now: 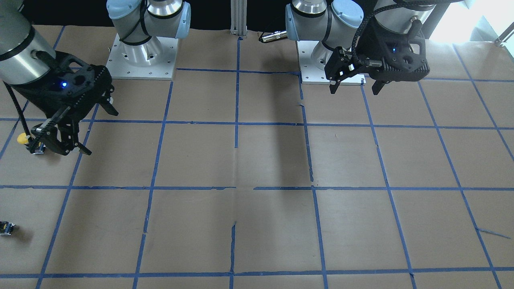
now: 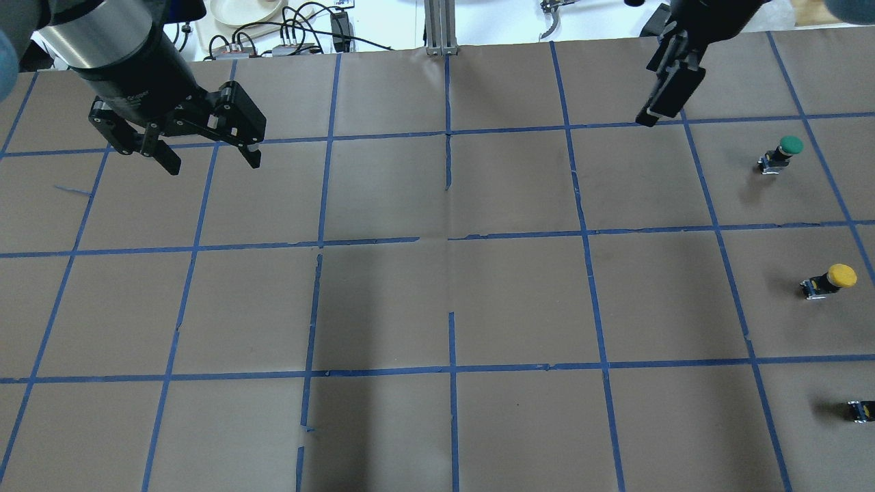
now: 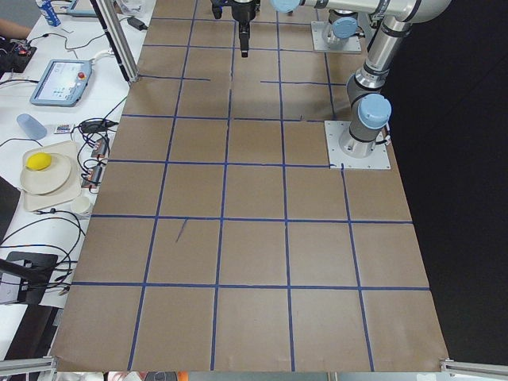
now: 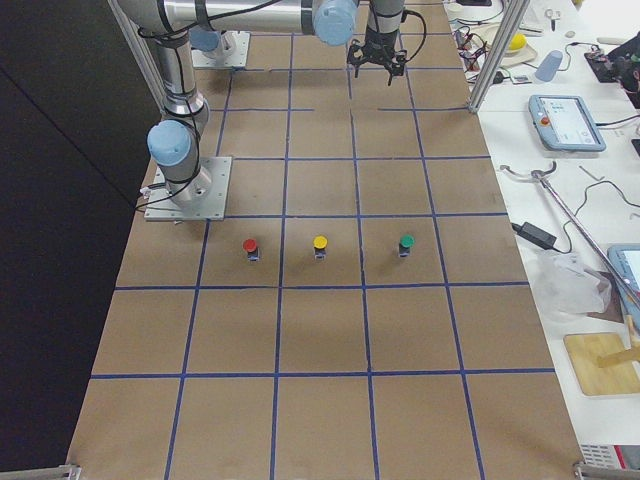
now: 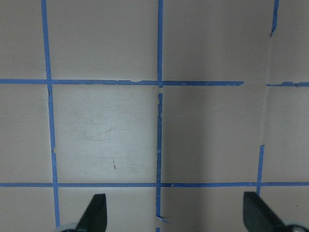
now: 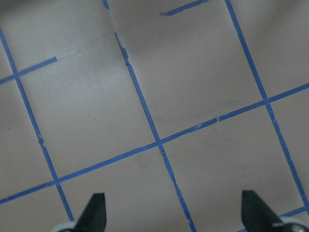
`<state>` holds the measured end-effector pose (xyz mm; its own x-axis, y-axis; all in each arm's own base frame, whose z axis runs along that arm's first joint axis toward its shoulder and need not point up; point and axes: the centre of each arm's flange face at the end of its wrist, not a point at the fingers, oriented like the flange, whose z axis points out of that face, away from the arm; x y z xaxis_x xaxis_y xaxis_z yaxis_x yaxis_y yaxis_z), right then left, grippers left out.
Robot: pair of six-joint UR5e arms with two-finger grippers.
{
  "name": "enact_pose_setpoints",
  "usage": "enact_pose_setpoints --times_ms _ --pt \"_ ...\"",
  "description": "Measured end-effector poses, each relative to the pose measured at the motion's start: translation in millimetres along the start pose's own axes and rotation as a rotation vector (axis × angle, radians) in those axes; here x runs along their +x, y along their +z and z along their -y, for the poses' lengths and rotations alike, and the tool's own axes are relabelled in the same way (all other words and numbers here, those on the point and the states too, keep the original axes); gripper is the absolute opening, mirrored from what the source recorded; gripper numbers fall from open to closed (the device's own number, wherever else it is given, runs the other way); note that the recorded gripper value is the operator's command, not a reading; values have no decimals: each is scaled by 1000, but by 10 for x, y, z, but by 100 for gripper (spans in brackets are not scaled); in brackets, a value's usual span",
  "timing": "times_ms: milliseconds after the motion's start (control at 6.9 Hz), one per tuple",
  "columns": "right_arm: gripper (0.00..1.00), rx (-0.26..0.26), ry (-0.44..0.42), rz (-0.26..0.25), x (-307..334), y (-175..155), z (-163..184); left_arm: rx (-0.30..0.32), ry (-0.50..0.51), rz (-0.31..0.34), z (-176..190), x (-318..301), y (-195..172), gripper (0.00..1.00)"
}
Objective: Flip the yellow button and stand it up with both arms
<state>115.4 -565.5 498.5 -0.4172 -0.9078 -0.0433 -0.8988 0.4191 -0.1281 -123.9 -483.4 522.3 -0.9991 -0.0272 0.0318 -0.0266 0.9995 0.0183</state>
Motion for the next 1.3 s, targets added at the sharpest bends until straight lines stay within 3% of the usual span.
enact_pose_setpoints --times_ms 290,725,870,1304 --pt "100 -13 266 -8 -306 -8 320 0 0 0 1 -1 -2 100" --pt "100 -53 749 -56 -565 -201 302 1 -3 0 5 -14 -5 100" --pt "100 -77 867 -79 -611 -245 252 2 -4 0 6 -18 -8 100" --pt "100 -134 1012 -122 -706 -276 140 2 -4 -1 6 -20 -8 100"
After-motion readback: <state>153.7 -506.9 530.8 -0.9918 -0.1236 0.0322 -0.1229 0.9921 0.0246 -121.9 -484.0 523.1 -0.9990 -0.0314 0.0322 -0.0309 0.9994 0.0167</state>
